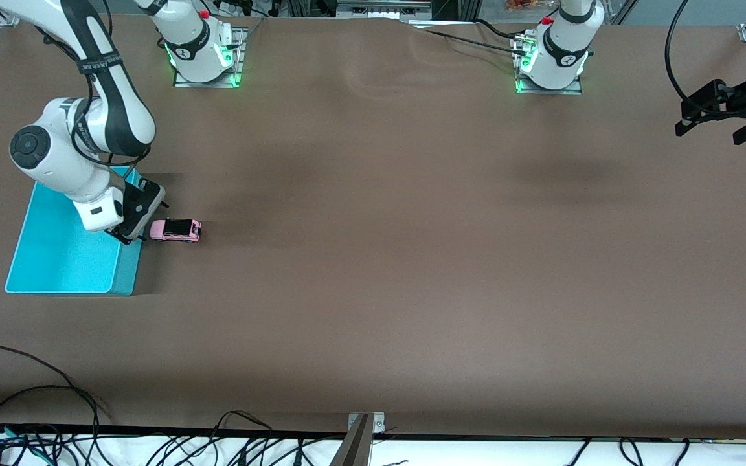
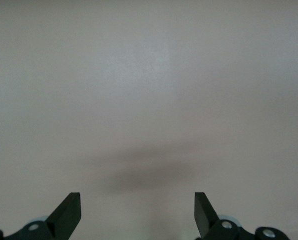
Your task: Wind and store pink jeep toy
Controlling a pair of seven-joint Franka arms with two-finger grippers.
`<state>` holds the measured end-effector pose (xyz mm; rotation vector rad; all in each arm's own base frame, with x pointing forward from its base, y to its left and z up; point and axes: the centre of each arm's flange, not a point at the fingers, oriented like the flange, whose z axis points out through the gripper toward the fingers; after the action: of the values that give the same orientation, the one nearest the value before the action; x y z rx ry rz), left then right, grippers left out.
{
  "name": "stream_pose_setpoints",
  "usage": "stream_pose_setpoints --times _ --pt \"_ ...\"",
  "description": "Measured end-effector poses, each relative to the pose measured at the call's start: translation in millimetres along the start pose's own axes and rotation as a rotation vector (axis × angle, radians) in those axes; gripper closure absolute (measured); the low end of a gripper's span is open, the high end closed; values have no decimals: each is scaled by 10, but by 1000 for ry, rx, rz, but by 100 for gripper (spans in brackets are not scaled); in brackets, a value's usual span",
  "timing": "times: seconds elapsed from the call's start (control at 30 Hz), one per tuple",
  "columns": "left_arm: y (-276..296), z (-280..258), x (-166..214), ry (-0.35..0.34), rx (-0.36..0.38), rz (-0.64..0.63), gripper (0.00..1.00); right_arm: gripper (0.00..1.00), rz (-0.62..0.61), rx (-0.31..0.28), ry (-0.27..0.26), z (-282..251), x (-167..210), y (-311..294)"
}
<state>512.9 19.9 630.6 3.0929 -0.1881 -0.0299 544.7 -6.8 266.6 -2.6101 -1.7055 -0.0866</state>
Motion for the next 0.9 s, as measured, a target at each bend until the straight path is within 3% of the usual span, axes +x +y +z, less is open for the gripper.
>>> stream_pose_setpoints --times 0.5,0.9 --pt "-12 -47 27 10 2 -65 0 0 -122 -27 13 362 61 -6" --pt "-28 -36 29 6 2 -72 0 3 -148 -13 16 701 124 -77"
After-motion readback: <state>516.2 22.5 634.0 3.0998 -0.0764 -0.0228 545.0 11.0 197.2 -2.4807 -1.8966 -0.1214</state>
